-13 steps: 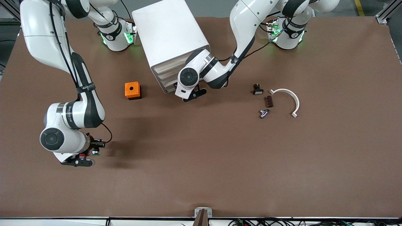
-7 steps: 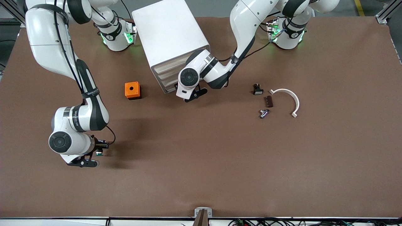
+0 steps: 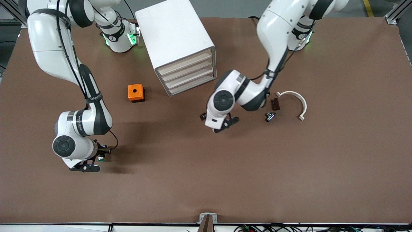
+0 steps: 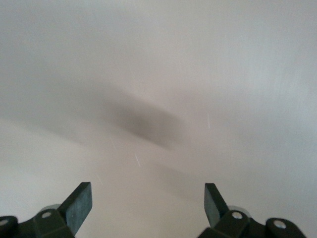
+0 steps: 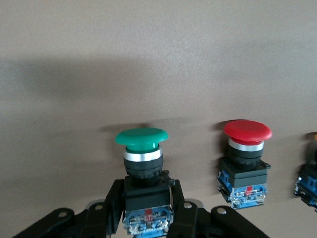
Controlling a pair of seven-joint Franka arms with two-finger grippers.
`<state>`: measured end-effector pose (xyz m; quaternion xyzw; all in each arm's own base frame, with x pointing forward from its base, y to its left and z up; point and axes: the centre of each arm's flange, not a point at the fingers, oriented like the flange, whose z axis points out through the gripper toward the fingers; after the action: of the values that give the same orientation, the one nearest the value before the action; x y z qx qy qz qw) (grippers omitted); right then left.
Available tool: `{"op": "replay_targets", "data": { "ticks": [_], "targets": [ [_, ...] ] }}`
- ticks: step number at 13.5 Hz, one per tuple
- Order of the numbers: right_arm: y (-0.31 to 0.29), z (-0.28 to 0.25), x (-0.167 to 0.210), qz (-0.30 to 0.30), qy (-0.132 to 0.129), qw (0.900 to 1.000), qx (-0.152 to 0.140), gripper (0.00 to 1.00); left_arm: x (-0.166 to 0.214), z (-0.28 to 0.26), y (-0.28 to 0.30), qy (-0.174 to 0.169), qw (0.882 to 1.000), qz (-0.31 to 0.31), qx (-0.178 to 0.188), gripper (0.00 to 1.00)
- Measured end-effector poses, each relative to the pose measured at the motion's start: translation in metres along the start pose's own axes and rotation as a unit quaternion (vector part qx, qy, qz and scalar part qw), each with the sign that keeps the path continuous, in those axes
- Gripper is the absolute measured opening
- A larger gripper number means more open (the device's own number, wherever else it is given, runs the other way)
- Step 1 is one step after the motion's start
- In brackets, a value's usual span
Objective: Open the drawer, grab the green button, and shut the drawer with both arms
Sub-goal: 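Place the button by the red button while the left gripper withdraws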
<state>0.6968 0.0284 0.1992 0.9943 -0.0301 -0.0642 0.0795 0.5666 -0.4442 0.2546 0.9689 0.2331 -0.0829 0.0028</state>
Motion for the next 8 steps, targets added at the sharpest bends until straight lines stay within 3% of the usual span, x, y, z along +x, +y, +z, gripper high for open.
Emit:
{"op": "replay_targets", "data": {
  "ticks": [4, 6, 8],
  "targets": [
    [0.0, 0.006, -0.001, -0.001, -0.004, 1.0, -0.001, 0.43, 0.092, -0.067, -0.054, 0.134, 0.99, 0.03, 0.039, 1.0],
    [0.0, 0.01, -0.003, -0.001, -0.007, 1.0, -0.001, 0.43, 0.12, -0.111, -0.084, 0.153, 0.987, 0.031, 0.045, 1.0],
    [0.0, 0.012, -0.003, -0.001, -0.009, 1.0, -0.001, 0.43, 0.14, -0.153, -0.12, 0.148, 0.986, 0.047, 0.059, 1.0]
  ]
}}
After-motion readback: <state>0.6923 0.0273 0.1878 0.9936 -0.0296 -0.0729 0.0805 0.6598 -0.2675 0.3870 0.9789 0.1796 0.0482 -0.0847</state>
